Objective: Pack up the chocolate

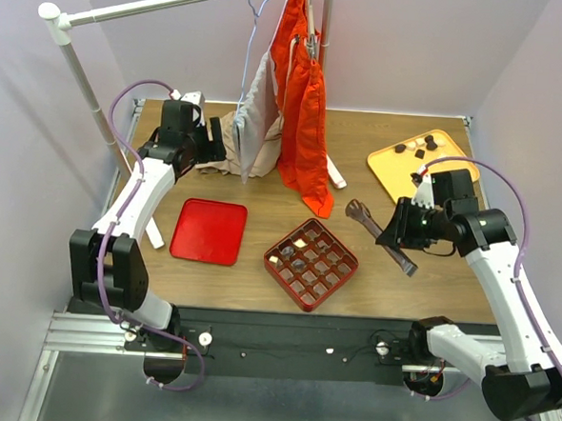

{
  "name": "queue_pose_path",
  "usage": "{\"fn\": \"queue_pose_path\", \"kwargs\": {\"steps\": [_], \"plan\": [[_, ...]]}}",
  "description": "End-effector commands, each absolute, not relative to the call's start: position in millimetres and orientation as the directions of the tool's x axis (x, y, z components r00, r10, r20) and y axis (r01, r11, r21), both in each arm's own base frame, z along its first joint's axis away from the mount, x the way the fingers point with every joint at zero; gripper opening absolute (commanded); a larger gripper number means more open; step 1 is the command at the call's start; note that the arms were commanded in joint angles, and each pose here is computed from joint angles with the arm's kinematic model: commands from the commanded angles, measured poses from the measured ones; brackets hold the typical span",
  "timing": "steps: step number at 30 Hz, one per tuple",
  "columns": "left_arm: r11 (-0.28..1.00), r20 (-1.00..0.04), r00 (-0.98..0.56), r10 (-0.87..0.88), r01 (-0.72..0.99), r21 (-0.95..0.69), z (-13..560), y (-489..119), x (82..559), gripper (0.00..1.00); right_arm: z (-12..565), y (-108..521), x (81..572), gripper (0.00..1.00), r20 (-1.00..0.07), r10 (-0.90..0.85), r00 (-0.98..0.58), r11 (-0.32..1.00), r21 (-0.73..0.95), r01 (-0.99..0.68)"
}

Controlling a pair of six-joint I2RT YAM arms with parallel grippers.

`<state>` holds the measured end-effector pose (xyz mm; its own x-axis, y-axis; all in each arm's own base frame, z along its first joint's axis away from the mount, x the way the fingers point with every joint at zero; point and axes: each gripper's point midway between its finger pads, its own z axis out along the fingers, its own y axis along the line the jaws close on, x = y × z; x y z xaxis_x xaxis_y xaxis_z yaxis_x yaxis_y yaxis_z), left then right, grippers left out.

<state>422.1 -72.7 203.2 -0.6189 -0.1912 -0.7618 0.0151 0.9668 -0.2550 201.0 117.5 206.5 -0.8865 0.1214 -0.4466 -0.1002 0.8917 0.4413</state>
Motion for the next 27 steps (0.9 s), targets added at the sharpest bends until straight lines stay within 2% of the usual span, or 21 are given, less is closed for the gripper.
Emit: {"fn": "queue_pose_path", "kwargs": {"steps": [1,4,14,27], "plan": [[0.963,-0.778,-0.594,-0.205,0.018,-0.268,214,-73,436,0.85,204,122,164,0.21,-0.357,0.081,-0.931,0.877,0.468,-0.104],[0.963,-0.777,-0.596,-0.202,0.022,-0.267,213,-74,440,0.85,198,127,152,0.22,-0.293,0.074,-0.953,0.861,0.502,-0.087],[0.962,-0.776,-0.599,-0.199,0.033,-0.272,213,-78,447,0.85,186,130,136,0.23,-0.220,0.045,-0.974,0.856,0.511,-0.076],[0.964,-0.773,-0.604,-0.191,0.031,-0.262,209,-76,446,0.85,173,135,135,0.23,-0.205,-0.019,-0.979,0.867,0.484,-0.118]]}}
